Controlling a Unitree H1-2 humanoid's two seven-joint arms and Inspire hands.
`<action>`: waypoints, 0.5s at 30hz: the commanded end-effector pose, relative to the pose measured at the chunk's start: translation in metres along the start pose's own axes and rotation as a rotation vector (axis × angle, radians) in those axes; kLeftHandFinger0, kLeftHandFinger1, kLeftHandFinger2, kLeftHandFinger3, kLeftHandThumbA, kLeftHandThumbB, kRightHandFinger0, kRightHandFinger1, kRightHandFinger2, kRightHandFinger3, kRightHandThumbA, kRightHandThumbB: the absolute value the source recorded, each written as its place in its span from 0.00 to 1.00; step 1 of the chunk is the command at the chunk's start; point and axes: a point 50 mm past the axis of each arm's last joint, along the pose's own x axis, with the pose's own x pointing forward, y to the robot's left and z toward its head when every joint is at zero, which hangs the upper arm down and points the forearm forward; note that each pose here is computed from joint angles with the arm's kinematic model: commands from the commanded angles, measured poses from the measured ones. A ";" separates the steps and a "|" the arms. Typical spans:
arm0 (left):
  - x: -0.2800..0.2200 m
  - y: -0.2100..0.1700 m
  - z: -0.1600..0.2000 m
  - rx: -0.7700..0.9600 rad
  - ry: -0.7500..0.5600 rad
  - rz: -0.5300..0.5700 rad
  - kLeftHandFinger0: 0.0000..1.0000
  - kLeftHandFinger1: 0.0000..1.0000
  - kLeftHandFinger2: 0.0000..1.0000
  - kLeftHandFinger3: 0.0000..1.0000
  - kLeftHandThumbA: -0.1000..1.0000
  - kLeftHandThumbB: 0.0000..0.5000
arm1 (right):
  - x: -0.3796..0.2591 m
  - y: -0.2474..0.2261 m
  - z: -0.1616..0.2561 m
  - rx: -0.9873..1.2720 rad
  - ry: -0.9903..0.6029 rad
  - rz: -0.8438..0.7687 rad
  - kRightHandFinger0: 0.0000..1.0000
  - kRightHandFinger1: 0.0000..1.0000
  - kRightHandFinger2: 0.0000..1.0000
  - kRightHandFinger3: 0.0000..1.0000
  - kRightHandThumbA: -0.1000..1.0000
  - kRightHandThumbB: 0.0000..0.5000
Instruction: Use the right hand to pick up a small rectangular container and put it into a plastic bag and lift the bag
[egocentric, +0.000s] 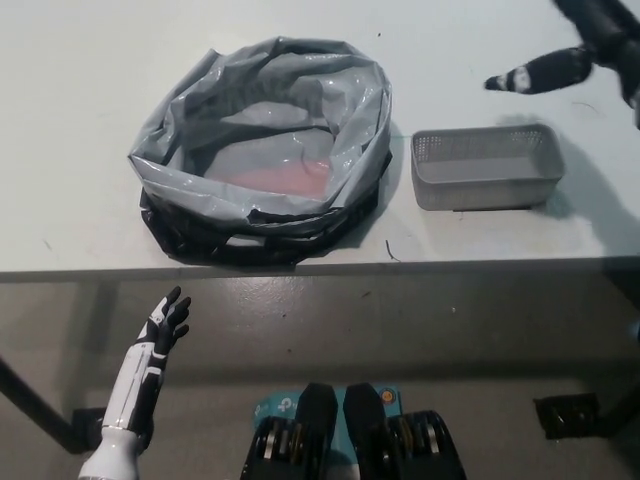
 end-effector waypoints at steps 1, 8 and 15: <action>0.000 0.004 0.014 0.011 -0.095 -0.023 1.00 1.00 1.00 1.00 1.00 0.48 | 0.063 -0.073 0.054 -0.188 0.329 0.449 1.00 1.00 1.00 1.00 0.99 1.00; -0.017 -0.001 0.007 0.014 -0.060 -0.029 1.00 1.00 1.00 1.00 1.00 0.50 | 0.083 -0.053 0.034 -0.109 0.415 0.651 1.00 1.00 1.00 1.00 1.00 0.85; -0.022 0.001 0.007 0.027 -0.059 -0.032 1.00 1.00 1.00 1.00 1.00 0.48 | 0.091 -0.046 0.032 -0.163 0.475 0.671 1.00 1.00 1.00 1.00 1.00 0.88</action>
